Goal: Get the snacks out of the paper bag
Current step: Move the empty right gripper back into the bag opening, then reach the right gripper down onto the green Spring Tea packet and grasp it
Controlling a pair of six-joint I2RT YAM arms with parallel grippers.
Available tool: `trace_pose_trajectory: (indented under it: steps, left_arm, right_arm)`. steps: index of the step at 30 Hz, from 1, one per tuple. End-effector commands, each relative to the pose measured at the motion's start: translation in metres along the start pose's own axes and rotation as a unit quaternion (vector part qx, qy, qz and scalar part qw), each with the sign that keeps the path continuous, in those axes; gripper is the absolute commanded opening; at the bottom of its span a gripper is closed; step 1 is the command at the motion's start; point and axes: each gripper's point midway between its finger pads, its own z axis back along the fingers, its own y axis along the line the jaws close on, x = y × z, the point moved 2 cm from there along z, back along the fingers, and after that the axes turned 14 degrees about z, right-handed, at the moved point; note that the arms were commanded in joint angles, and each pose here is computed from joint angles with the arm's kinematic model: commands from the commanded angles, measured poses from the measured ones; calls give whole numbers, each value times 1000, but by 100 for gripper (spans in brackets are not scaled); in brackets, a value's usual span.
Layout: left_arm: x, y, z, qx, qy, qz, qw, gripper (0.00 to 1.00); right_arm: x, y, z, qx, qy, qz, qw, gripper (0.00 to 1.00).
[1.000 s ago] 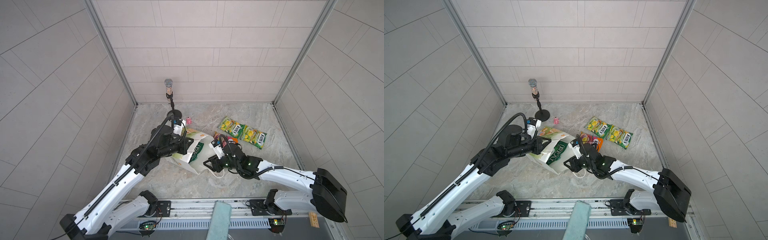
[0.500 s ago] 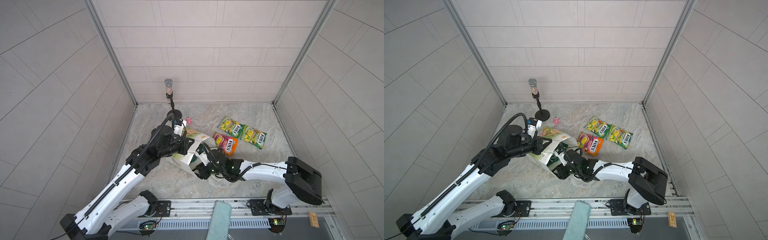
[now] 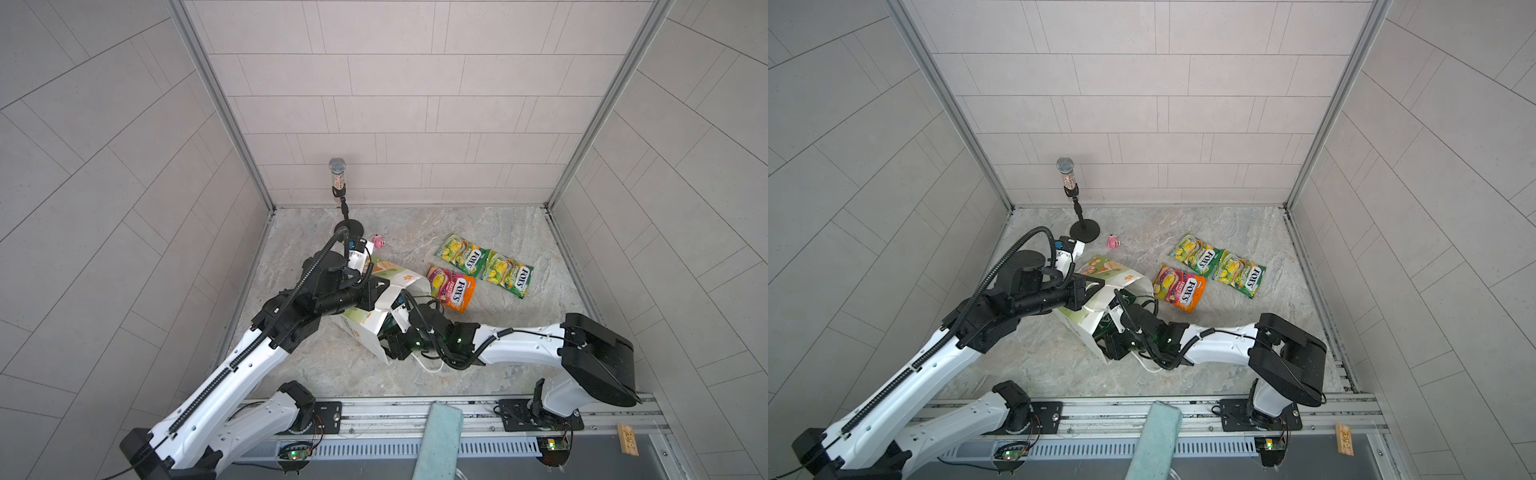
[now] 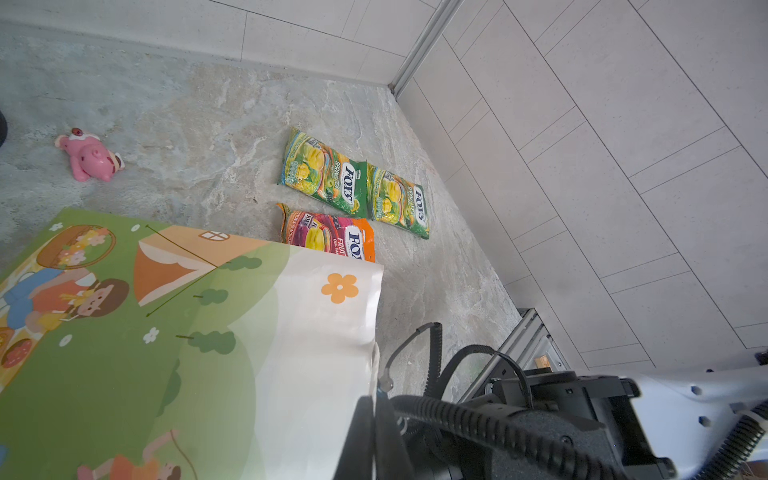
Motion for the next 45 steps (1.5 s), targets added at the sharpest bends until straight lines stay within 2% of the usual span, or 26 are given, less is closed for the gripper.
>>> trace_pose_trajectory:
  steps: [1, 7, 12, 24, 31, 45]
  left_arm:
    - [-2, -4, 4, -11, 0, -9, 1000, 0]
    - [-2, -5, 5, -14, 1, -9, 1000, 0]
    - [-2, -5, 4, -13, 2, -6, 1000, 0]
    - [3, -4, 4, -4, -10, 1, 1000, 0]
    - [6, -12, 4, -23, -11, 9, 1000, 0]
    - [7, -17, 5, -34, -10, 11, 999, 0]
  right_arm:
    - [30, -6, 10, -31, -73, -45, 996, 51]
    - [33, -22, 7, -75, -95, -110, 987, 49]
    - [24, -36, 1, -118, -79, -152, 978, 48]
    - [23, -41, -18, -125, -77, -177, 973, 49]
    - [24, -47, -28, -135, -70, -190, 970, 49]
    - [7, -70, -46, -174, -26, -227, 958, 53]
